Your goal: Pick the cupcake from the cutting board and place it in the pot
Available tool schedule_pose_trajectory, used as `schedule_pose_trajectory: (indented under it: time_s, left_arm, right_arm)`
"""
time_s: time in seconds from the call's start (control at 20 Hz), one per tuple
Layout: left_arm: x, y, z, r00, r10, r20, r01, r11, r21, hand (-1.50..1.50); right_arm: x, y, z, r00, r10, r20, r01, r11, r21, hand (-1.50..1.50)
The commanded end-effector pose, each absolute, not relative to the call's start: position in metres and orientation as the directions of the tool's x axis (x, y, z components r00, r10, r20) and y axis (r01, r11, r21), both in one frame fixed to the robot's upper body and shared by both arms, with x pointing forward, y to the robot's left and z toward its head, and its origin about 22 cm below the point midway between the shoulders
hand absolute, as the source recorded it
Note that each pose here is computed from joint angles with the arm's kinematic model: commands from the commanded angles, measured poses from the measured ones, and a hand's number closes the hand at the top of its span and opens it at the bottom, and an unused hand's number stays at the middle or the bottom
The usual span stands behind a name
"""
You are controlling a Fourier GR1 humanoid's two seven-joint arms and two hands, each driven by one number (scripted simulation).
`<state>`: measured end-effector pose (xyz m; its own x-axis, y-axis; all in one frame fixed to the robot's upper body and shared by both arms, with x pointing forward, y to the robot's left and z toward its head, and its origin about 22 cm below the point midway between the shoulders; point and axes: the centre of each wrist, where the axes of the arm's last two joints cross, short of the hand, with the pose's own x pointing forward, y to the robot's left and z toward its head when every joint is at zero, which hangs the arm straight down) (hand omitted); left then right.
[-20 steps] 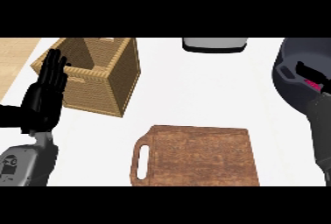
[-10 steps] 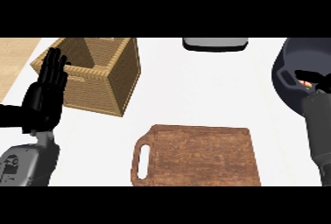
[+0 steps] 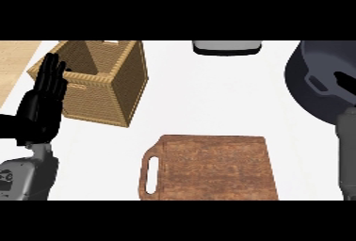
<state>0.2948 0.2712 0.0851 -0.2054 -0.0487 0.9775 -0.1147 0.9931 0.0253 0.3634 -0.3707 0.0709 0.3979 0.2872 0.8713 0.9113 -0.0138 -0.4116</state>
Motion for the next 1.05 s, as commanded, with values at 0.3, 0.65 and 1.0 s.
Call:
schedule_pose_trajectory:
  time_s: [0.3,0.65,1.0]
  left_arm:
    - [0.291,0.275,0.07,-0.182,-0.072,0.981,-0.129,0.99,0.049,0.0]
    - [0.304,0.276,0.071,-0.161,-0.035,0.986,-0.107,0.994,0.018,0.0]
    - [0.295,0.281,0.068,-0.194,-0.047,0.98,-0.12,0.992,0.023,0.0]
  right_arm:
    - [0.256,-0.373,0.057,0.262,0.305,0.916,0.965,-0.087,-0.248,-1.5]
    - [0.184,-0.374,0.053,0.241,0.332,0.912,0.97,-0.113,-0.215,-1.5]
    - [0.134,-0.386,0.048,0.284,0.312,0.906,0.957,-0.14,-0.252,-1.5]
